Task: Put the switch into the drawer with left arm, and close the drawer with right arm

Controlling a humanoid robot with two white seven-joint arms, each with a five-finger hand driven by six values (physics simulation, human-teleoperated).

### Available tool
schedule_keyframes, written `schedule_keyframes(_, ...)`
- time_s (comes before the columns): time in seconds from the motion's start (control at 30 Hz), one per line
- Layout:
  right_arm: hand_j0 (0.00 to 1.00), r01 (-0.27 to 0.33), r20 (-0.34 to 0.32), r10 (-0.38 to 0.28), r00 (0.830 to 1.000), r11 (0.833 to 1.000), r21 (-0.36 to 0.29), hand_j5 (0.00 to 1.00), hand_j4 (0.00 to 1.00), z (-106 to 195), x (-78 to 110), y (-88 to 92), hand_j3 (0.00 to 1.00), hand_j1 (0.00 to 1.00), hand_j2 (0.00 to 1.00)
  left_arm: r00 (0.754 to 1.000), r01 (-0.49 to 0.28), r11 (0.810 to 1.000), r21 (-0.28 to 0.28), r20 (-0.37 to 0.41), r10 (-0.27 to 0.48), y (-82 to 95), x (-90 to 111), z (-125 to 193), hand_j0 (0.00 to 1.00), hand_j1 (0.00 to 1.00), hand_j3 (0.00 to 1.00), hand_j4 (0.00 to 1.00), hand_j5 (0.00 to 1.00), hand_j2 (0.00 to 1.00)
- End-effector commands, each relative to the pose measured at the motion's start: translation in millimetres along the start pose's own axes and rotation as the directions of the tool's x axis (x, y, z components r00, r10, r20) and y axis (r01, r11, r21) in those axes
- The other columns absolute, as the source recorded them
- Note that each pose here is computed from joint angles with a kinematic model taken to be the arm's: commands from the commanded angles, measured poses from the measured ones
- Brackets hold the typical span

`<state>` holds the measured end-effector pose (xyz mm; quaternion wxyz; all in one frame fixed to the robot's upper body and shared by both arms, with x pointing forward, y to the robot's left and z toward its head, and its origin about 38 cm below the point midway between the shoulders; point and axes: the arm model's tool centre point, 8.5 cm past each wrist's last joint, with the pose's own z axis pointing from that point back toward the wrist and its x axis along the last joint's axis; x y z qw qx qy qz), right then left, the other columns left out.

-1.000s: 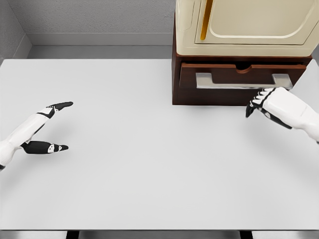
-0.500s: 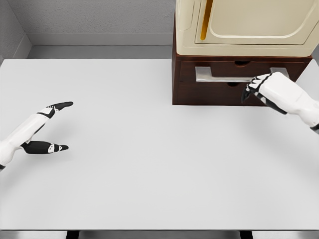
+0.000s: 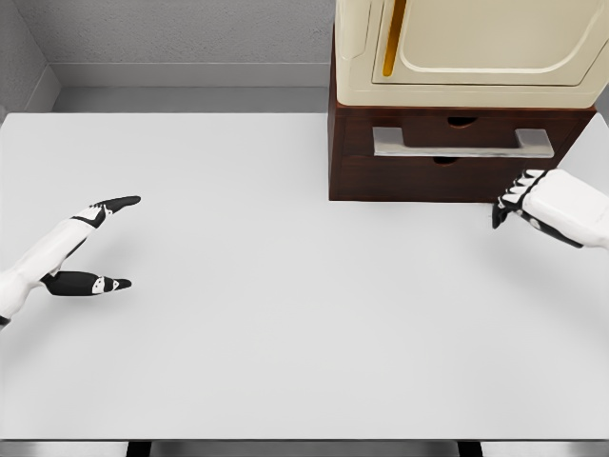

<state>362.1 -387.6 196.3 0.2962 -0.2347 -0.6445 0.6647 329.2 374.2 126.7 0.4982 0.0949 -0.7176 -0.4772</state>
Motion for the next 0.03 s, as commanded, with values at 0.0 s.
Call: schedule_keyframes(0.0,0.29,-0.029,-0.004,0.029,1.0,0.999,0.016,0.29,0.29,7.8,-3.1,-10.3,0.29,0.29,0.29,1.0,-0.006,1.0,0.005,0.001,0.006,0.8,0.1,0.1,1.0,1.0,1.0,1.0,1.0,1.0)
